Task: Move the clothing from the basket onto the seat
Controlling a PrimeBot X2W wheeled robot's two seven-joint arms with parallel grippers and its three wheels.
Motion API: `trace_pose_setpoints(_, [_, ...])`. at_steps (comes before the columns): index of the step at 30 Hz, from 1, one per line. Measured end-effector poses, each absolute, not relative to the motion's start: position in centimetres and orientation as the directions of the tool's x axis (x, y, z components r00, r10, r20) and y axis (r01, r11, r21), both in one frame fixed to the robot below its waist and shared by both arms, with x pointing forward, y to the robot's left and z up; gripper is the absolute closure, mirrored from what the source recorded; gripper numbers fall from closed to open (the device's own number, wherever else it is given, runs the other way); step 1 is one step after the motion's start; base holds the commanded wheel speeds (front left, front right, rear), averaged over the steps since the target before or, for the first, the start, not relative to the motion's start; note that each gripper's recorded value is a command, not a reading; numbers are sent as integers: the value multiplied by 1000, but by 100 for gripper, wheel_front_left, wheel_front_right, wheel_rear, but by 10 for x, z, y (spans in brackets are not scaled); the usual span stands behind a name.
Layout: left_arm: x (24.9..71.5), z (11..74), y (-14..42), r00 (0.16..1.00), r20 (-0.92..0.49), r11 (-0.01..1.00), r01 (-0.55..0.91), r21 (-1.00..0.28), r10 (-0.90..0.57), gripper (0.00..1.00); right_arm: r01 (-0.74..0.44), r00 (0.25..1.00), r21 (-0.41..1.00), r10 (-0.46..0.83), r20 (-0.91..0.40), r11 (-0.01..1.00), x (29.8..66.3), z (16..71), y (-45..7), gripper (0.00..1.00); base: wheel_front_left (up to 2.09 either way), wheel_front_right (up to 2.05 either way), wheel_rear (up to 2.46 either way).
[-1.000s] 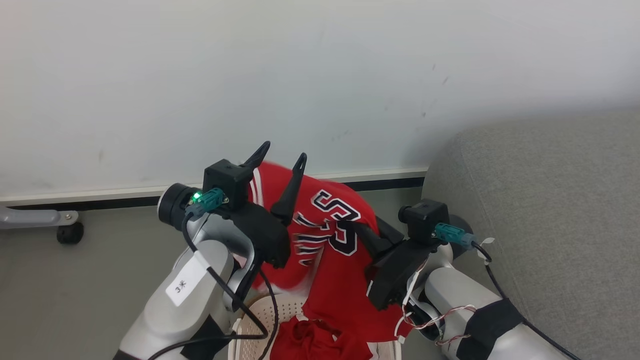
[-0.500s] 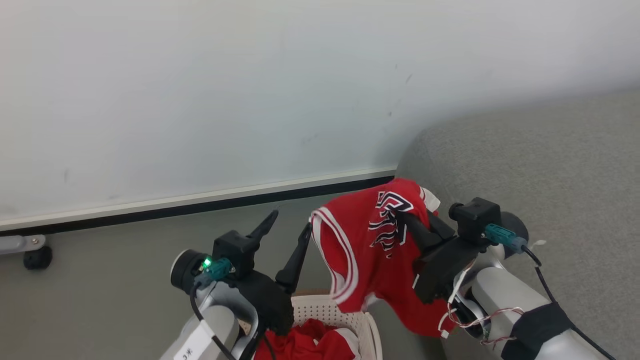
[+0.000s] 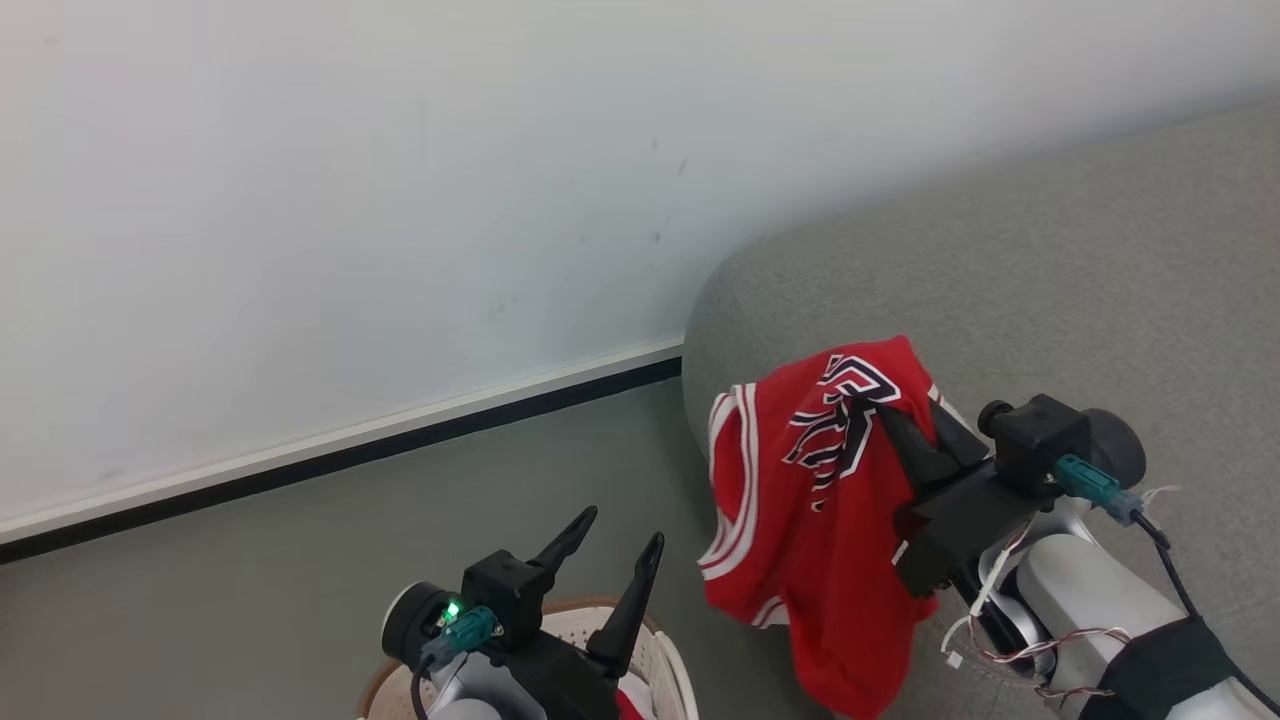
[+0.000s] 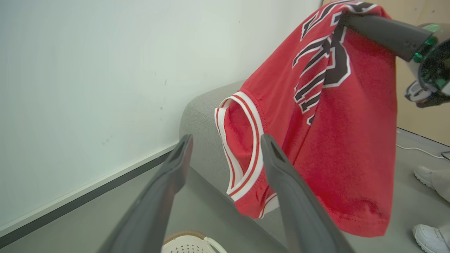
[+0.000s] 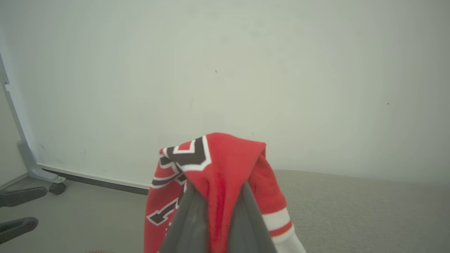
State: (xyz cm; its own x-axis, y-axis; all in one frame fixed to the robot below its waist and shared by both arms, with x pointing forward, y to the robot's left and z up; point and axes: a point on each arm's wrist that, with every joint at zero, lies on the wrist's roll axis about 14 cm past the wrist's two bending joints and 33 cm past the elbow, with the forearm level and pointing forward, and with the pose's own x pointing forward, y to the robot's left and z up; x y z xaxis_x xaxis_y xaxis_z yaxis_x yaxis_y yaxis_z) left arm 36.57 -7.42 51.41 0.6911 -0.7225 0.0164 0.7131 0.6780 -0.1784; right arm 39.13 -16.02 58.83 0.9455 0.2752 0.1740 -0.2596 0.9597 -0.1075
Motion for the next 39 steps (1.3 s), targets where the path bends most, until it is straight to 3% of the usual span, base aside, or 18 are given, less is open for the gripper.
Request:
trace_pose_setpoints(11, [341,511,-121,585,18,572,799,-187,-811,0,-60,965,-158,98,245,986,357,612,-237,100,0,0,0])
trace_pose_setpoints(17, [338,506,-130,561,17,547,812,-204,-827,0,-16,969,-179,60,241,984,359,615,-257,100,0,0,0])
trace_pose_setpoints(29, [377,505,-119,601,46,582,789,-197,-798,0,34,934,-237,54,353,971,430,694,-283,100,0,0,0])
trace_pose_setpoints(39, [415,488,-96,653,17,639,746,-186,-757,0,105,930,-170,-36,367,980,494,725,-316,100,0,0,0])
